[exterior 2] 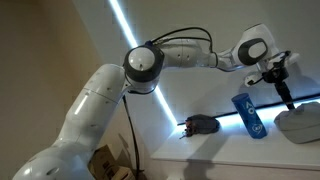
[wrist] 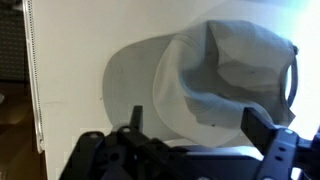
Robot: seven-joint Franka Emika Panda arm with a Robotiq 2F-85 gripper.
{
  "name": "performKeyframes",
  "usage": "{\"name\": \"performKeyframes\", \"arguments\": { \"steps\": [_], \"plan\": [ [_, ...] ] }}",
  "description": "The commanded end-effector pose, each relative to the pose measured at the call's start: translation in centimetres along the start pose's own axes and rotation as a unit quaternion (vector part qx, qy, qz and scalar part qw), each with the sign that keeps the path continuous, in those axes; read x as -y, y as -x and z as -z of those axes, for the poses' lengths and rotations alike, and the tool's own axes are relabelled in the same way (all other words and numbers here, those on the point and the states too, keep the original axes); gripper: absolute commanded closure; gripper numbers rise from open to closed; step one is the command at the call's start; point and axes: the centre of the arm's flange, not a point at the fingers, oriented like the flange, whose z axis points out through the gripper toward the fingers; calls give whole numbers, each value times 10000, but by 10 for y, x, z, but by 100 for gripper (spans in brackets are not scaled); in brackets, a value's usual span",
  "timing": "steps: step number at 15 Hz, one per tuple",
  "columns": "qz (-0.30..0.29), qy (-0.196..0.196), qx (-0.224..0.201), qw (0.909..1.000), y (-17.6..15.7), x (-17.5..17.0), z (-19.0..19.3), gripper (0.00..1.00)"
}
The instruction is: Move the white hat to the left, put the black hat on top of it, and move the shirt to the right
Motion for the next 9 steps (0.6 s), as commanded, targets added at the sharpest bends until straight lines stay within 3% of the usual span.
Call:
{"name": "performKeyframes", "arguments": {
  "steps": [1,4,9],
  "plan": [
    [-63,-25,-49,10000,3,1,-2,0],
    [-112,-5,-79,9999,9,1,-4,0],
    [-662,1003,232,9925,-6,41,-22,0]
  ]
}}
